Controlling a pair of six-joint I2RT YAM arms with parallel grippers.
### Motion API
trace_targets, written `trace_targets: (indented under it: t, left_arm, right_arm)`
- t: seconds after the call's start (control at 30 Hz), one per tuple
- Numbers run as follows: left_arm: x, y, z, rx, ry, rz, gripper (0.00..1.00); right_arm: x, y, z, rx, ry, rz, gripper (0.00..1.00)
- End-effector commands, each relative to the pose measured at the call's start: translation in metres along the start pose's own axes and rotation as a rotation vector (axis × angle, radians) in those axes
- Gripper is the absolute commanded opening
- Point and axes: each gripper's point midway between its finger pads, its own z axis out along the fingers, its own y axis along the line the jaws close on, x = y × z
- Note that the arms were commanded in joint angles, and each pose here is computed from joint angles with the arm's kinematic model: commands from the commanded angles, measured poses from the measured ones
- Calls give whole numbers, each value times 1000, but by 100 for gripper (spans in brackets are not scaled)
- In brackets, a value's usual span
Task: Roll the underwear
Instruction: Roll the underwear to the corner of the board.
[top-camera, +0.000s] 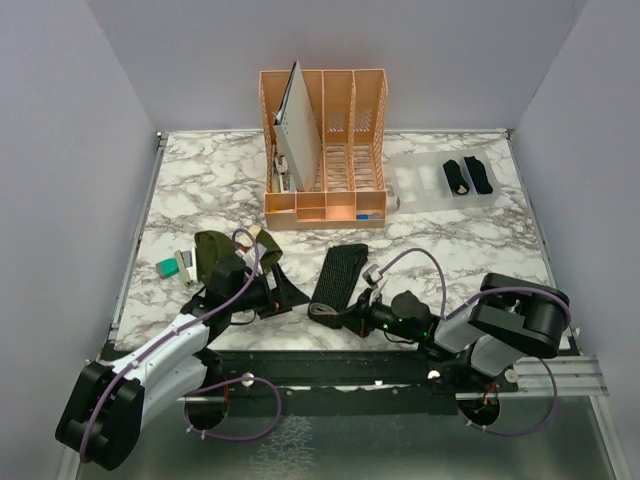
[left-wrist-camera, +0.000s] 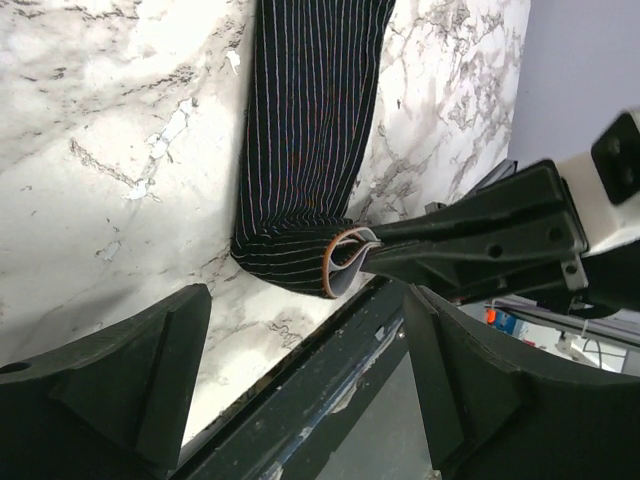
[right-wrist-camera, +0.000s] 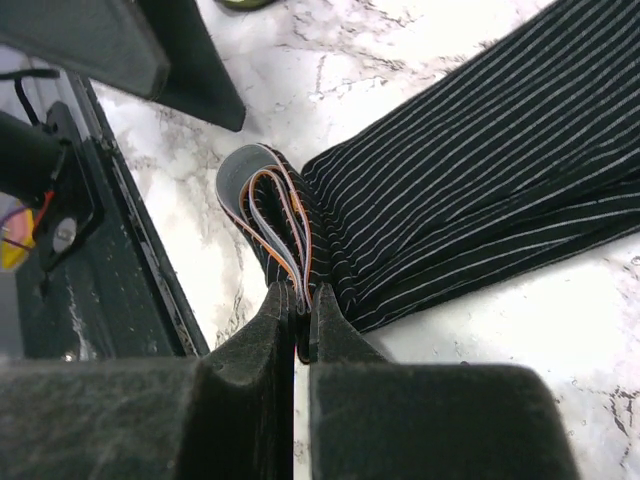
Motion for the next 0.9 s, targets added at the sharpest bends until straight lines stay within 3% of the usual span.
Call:
trace_targets:
  t: [0.0,0.23,0.47,0.87]
  left_arm:
    - [-2,1,0,27,-27,72,84]
    - [4,6,3,31,-27,91,84]
    - [17,30,13,-54,12,61,83]
    - [20,59,26,-234,-15,30,66]
  right_arm:
    - [19,-11,1,14,111,185,0]
    - [45,-29,9,38,257,378,1]
    - [63,-43,8,90,312,487,1]
    - [72,-59,-3,106,285,667,1]
